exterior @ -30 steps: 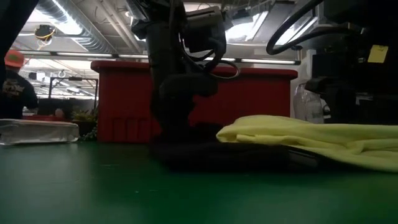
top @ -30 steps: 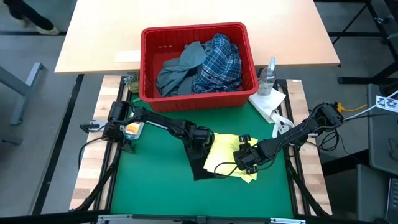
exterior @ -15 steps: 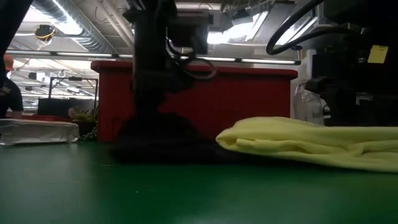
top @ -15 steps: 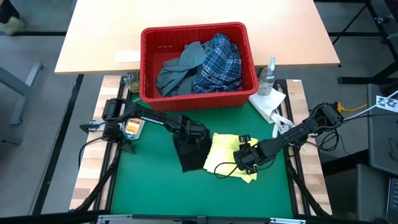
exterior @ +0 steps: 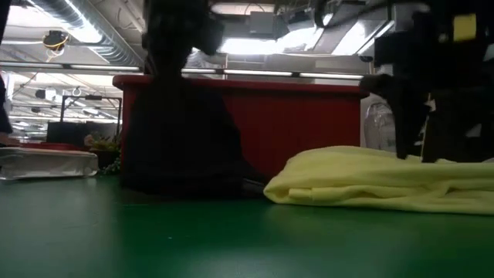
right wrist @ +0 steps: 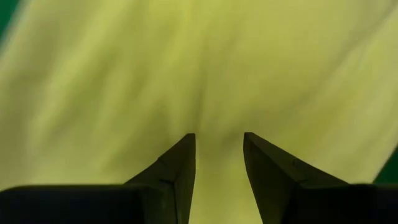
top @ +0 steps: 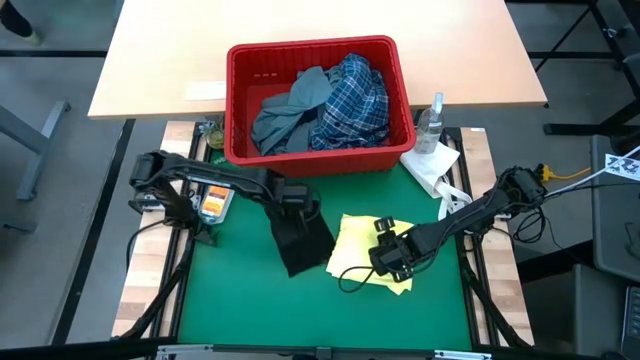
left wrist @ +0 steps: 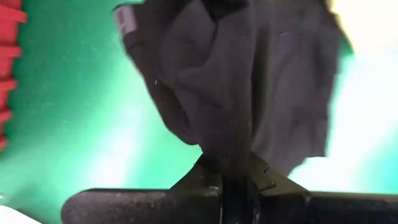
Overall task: Fold Laundry from Bin
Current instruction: Stack the black underwear shorts on top of the yellow shirt
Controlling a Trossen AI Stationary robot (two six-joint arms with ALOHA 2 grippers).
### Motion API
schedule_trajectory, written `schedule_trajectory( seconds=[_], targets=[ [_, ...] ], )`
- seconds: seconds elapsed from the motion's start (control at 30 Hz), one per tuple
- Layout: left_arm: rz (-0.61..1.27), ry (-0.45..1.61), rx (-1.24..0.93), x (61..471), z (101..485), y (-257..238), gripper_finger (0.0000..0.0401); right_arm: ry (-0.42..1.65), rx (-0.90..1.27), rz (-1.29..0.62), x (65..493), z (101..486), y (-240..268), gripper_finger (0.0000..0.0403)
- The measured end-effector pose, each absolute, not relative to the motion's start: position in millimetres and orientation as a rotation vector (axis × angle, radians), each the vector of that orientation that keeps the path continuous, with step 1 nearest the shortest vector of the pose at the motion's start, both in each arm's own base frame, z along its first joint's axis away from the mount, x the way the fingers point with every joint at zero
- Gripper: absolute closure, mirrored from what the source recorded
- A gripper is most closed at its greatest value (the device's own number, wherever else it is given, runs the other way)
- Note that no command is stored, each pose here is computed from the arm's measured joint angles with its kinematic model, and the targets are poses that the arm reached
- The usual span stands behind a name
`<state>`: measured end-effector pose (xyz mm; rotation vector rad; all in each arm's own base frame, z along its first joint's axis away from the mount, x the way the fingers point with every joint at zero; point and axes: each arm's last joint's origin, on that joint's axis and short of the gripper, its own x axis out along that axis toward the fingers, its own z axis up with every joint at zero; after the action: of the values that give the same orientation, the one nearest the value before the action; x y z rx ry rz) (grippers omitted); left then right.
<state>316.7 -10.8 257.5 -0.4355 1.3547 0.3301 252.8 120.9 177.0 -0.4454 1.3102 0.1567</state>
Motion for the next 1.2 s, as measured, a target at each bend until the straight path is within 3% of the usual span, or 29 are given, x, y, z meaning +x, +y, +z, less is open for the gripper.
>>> schedule_trajectory(
  seconds=[0.33, 0.67, 0.97, 1.2],
  targets=[
    [0.267, 1.232, -0.622, 294, 297, -13, 0.0397, 1.192, -0.523, 0.203, 271, 210, 129, 0.0267],
    [0.267, 1.192, -0.646, 294, 301, -13, 0.0395, 0.843, -0.626, 0.197, 302, 224, 142, 0.0267],
    [0.264, 1.174, -0.645, 296, 302, -13, 0.0394, 0.619, -0.874, 0.221, 342, 193, 160, 0.0267],
    [0.263, 1.165, -0.651, 297, 302, -13, 0.0394, 0.581, -0.896, 0.165, 365, 167, 152, 0.0267]
  ],
)
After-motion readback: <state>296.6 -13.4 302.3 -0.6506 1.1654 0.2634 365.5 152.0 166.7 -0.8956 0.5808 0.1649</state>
